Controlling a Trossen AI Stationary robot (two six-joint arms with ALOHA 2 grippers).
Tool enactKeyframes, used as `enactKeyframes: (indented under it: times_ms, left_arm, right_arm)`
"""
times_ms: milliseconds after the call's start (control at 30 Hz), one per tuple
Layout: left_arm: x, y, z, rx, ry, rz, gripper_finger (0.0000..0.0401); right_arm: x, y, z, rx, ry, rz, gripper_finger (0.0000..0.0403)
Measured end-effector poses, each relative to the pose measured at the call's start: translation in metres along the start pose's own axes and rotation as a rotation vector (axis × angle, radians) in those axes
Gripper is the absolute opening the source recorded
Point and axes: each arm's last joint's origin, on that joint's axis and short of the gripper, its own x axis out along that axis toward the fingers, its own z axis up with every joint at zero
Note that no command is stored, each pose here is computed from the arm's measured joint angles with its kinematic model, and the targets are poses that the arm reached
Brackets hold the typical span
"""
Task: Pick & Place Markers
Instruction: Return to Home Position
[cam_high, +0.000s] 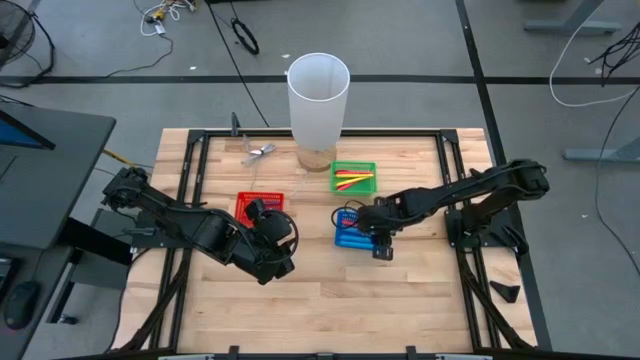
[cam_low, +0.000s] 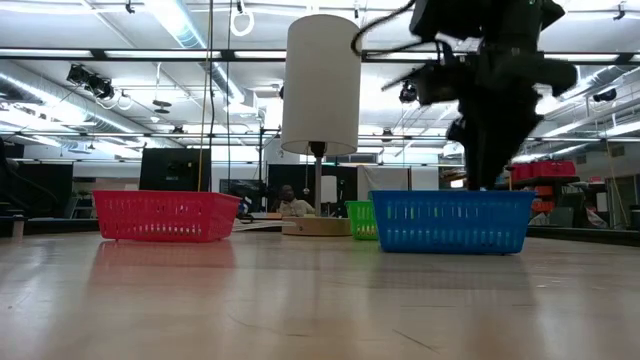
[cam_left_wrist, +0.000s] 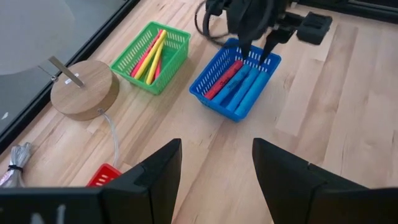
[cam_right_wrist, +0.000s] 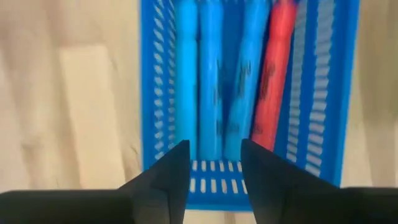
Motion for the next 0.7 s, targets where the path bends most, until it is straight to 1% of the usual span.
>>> enactKeyframes:
  times_ms: [100, 167, 300, 467, 633, 700]
  left_arm:
    - [-0.003, 0.002, 0.001, -0.008, -0.016, 0.005, 0.0204]
    - [-0.007, 0.005, 0.004, -0.006, -0.05, 0.012, 0.0204]
    - [-0.017, 0.008, 0.006, 0.053, -0.142, 0.08, 0.0204]
    - [-0.021, 0.008, 0.006, 0.152, -0.189, 0.136, 0.0204]
    - [-0.019, 0.011, 0.009, 0.151, -0.201, 0.166, 0.0204]
    - [-0.017, 0.012, 0.01, 0.102, -0.207, 0.164, 0.0204]
  right_arm:
    - [-0.014, 0.001, 0.004, 0.003, -0.105, 0.028, 0.0144]
    - [-0.027, 0.002, 0.005, 0.025, -0.175, 0.048, 0.0144]
    - [-0.056, 0.004, 0.005, 0.066, -0.342, 0.102, 0.0144]
    - [-0.098, 0.01, 0.001, 0.098, -0.567, 0.197, 0.0144]
    - [-0.137, 0.013, 0.0, 0.121, -0.831, 0.311, 0.0145]
    - [-0.15, 0.013, 0.002, 0.116, -0.937, 0.348, 0.0144]
